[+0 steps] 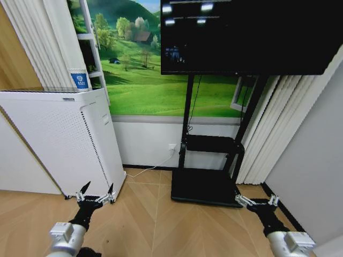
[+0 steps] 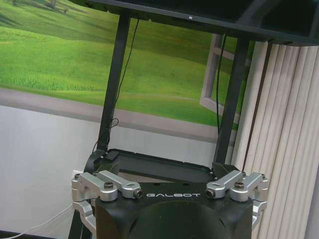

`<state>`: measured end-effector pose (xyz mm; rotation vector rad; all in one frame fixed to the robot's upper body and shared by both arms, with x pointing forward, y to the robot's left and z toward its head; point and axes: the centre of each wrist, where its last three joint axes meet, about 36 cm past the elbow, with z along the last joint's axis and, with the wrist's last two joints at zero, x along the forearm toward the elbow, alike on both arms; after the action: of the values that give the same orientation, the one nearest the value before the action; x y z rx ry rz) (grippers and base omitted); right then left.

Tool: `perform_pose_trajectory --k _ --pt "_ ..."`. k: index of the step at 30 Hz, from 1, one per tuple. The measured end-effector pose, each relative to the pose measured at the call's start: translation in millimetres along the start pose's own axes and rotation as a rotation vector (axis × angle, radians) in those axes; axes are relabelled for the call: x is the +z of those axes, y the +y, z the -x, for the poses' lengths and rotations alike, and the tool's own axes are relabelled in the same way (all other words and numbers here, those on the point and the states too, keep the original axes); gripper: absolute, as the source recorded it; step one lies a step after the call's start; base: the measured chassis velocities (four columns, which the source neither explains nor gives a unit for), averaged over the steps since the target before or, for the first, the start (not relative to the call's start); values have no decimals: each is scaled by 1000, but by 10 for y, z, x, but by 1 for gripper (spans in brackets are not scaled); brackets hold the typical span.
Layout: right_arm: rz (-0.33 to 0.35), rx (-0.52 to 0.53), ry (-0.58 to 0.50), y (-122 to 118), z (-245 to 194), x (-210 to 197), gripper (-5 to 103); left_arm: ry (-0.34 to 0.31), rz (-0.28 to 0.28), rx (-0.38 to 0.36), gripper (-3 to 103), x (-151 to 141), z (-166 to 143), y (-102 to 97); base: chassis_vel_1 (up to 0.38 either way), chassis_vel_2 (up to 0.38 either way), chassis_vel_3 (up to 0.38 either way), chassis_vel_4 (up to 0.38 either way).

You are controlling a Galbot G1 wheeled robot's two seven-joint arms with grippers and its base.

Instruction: Pick up the trash bin and place the garbage on the floor into it.

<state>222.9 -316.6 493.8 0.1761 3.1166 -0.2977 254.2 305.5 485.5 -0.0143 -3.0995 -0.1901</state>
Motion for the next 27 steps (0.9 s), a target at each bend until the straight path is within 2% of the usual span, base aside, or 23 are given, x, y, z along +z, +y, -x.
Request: perform_pose_trajectory --k 27 --pt "0 0 0 0 0 0 100 0 0 0 100 0 0 0 0 0 0 0"
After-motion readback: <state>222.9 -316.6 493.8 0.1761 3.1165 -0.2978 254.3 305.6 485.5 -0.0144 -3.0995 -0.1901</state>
